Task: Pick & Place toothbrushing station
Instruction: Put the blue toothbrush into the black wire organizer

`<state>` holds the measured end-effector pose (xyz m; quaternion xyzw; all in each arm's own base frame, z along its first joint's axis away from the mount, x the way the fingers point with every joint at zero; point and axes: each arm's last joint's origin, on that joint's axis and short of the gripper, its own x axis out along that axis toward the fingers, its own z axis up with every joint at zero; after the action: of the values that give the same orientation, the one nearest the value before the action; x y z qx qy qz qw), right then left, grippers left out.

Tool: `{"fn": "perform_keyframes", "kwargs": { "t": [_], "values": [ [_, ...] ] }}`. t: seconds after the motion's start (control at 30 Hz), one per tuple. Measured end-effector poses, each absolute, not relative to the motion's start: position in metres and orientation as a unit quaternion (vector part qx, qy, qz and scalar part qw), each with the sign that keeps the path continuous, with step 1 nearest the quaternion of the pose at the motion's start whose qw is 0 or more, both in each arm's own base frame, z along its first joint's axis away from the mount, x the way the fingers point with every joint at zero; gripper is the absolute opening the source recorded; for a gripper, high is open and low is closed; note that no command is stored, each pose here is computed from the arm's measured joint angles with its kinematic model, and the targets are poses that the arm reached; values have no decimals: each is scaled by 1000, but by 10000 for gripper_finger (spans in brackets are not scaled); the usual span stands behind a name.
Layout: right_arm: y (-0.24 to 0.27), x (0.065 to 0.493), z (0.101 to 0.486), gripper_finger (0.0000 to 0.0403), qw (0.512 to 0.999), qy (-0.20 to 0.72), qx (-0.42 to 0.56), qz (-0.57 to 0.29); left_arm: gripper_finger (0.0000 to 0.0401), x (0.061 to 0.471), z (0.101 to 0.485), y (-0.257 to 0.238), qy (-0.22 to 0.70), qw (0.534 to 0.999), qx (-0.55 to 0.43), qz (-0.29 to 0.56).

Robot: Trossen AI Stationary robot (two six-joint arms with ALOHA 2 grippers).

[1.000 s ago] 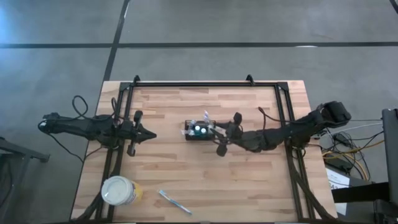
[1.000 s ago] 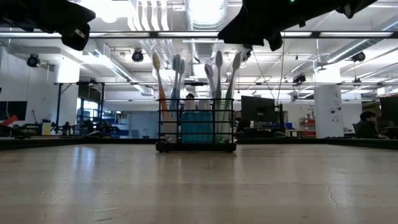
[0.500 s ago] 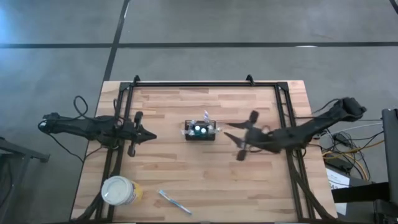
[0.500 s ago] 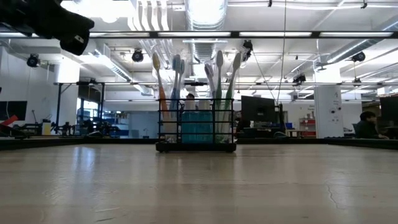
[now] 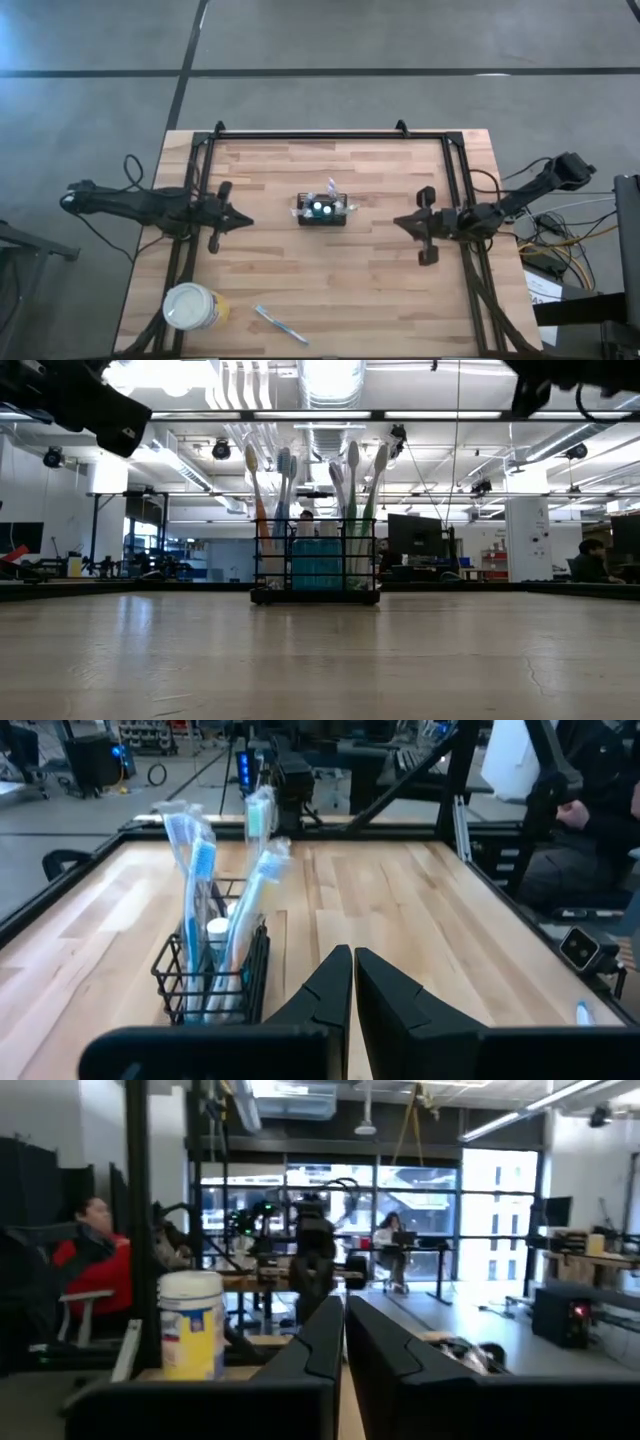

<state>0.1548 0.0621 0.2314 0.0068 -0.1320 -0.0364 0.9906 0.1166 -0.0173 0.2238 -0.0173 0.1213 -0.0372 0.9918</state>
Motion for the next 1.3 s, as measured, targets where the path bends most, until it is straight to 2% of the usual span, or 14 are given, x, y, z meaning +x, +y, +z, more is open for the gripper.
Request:
{"fn": "perform_keyframes", "kwargs": {
  "t": [0.2,0.37,0.73,0.83,1.13,1.3],
  "values": [
    [49,151,209,8,991,-121,25,-59,23,126,221,-20,132,989,13,-58],
    [41,151,201,8,993,-118,28,-12,23,132,222,-22,123,988,47,-83],
    [32,149,188,8,993,-109,27,-29,19,146,213,-27,151,982,46,-107],
    [32,149,186,8,994,-102,12,-34,6,152,209,-30,173,977,42,-115],
    [32,149,189,8,993,-111,-12,-38,4,194,219,-53,241,958,55,-145],
    [31,148,191,8,992,-118,-30,-42,18,224,226,-81,338,923,61,-174]
  ]
}}
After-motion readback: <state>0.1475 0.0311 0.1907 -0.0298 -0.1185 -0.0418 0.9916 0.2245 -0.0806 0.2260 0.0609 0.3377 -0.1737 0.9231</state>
